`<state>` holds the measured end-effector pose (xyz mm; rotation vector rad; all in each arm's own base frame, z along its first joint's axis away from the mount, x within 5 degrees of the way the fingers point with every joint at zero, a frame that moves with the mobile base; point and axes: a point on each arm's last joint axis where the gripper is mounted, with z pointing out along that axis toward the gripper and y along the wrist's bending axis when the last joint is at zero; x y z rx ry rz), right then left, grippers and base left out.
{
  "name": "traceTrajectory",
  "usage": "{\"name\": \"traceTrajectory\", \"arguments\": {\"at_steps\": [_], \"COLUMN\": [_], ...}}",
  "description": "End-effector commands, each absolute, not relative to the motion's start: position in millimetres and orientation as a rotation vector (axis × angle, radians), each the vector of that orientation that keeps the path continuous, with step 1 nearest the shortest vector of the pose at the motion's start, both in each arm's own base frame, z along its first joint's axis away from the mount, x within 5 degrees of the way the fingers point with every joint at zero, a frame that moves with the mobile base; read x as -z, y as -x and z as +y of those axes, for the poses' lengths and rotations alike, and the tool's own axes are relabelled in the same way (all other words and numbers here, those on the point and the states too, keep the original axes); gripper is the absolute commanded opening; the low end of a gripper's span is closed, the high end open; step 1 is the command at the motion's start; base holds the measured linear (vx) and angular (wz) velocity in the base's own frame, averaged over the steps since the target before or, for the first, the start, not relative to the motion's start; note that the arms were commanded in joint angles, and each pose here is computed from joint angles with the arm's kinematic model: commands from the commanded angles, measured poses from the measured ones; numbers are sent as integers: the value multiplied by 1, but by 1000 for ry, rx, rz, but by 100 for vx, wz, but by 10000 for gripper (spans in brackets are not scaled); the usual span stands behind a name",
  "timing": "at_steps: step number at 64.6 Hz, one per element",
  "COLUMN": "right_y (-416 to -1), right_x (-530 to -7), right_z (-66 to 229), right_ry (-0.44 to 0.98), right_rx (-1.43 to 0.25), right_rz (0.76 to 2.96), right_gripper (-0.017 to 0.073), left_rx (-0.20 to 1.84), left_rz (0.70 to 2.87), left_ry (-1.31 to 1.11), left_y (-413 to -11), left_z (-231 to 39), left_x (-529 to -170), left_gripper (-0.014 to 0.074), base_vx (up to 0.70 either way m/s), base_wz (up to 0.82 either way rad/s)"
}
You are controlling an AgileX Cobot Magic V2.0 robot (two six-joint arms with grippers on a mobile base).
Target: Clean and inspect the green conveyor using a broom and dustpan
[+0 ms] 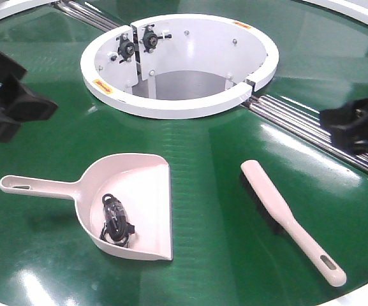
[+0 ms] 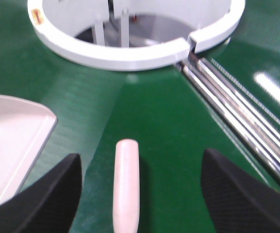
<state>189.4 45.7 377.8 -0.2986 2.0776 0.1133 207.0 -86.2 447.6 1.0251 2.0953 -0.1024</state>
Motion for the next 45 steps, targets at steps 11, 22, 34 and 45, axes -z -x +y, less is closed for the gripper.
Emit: {"name": "traceTrajectory", "arguments": {"at_steps": [11,22,34,45], "right_y": [-138,-106,-79,-66], "right_x": [-383,-372,-338,-302], "right_z": [32,25,19,16], "right_ry": [261,253,248,224], "right_rx": [-119,-119,-123,-143], "right_rz": [1743,1645,1589,1511], "right_gripper": [505,505,490,454], "left_rx": [157,145,174,157], "left_rz": [1898,1801,1630,1557], "left_ry": [-742,-635,-456,-400], "left_y": [-165,-140,-100,-83], "left_z": [-71,-58,-40,-31], "left_x": [-457,-403,-339,-295], "left_gripper": [470,470,470,470], "base_vx": [0,0,0,0], "base_wz": [0,0,0,0]}}
